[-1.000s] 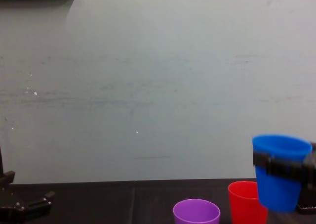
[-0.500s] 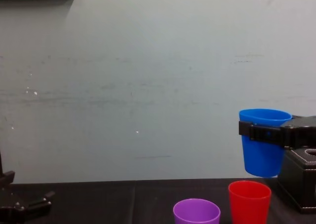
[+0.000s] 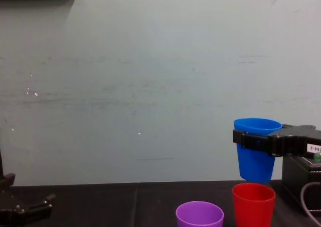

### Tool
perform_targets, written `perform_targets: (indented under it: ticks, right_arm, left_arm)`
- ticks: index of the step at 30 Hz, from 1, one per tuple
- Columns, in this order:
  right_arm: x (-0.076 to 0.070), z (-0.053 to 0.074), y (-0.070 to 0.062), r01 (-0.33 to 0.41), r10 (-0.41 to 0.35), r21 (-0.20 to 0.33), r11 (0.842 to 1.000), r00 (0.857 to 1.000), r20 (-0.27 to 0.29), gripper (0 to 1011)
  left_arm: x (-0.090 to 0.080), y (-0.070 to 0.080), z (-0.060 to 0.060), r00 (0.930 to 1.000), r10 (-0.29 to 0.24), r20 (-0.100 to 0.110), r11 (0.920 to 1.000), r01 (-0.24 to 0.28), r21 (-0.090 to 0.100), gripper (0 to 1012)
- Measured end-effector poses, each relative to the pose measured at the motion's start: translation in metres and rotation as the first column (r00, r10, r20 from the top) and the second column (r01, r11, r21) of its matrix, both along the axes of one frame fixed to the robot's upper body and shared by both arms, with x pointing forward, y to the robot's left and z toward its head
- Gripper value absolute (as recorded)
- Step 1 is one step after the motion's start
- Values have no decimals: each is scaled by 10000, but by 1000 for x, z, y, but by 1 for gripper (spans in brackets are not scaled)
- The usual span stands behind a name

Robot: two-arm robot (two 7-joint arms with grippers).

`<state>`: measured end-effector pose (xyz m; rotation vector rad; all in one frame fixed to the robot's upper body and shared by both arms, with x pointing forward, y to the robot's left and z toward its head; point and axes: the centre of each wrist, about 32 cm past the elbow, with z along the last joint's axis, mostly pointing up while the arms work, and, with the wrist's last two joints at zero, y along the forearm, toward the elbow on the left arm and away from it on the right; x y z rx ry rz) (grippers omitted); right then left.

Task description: Stack the three plastic cups sequentially using one hand.

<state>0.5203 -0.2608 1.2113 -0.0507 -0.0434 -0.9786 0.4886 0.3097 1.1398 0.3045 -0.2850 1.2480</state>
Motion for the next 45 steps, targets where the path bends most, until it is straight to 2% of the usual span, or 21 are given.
perform_targets:
  ticks: [26,45]
  right_arm:
    - [13,-25,-1,41,-43,-92,9999,9998,-173,733]
    - [10,-41,0,-25,18,-256,9997,9996,-267,733]
  left_arm:
    - [0,0,0,10000,0,1,10000,0,0,1005]
    - [0,0,0,10000,0,0,10000,0,0,1005]
